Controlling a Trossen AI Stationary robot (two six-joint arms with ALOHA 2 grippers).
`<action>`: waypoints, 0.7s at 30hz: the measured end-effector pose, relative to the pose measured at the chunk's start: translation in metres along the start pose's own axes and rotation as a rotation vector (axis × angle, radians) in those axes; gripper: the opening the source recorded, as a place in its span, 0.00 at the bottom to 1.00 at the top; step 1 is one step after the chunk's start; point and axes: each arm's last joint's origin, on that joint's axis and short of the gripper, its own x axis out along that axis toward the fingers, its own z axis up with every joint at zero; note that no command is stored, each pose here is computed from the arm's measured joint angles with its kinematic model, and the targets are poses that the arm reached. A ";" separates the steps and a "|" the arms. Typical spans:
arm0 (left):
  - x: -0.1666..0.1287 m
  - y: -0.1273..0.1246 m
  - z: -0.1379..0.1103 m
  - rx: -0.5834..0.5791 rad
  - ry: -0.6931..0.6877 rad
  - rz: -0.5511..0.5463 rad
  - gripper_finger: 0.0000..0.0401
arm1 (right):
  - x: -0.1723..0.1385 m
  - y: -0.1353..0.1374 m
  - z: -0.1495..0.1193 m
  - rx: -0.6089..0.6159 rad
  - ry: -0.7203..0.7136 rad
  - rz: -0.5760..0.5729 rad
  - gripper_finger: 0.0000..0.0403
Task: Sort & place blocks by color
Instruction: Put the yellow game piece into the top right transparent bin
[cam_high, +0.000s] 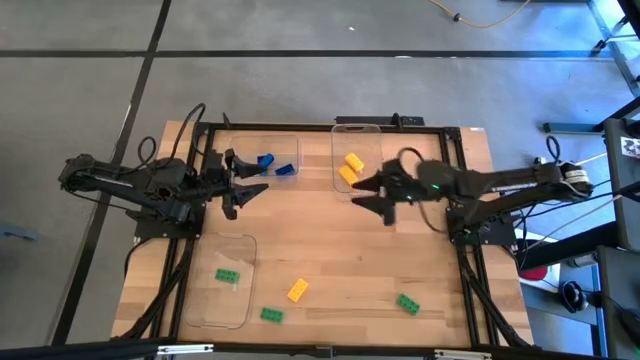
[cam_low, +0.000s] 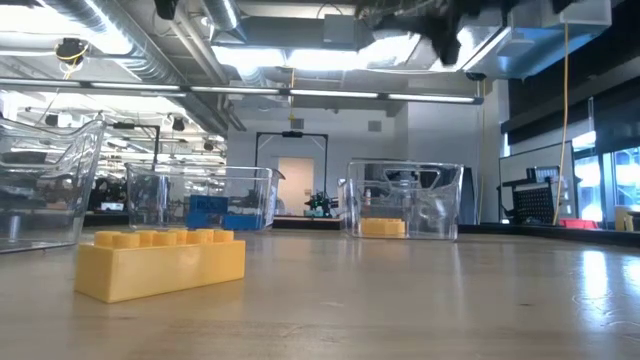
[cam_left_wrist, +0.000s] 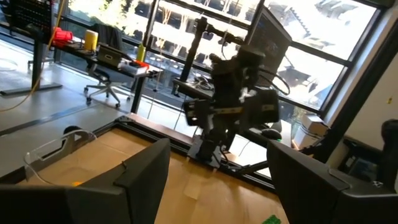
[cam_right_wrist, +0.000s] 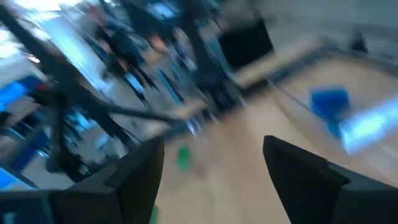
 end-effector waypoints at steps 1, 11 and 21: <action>0.000 0.000 0.000 0.000 0.000 0.000 0.65 | -0.005 0.006 -0.002 -0.017 -0.047 0.033 0.69; 0.000 0.000 0.000 -0.001 -0.001 0.001 0.65 | -0.015 0.026 -0.005 -0.207 -0.162 0.078 0.69; 0.000 0.000 0.000 -0.003 -0.003 0.001 0.65 | -0.015 0.026 -0.005 -0.282 -0.168 0.074 0.69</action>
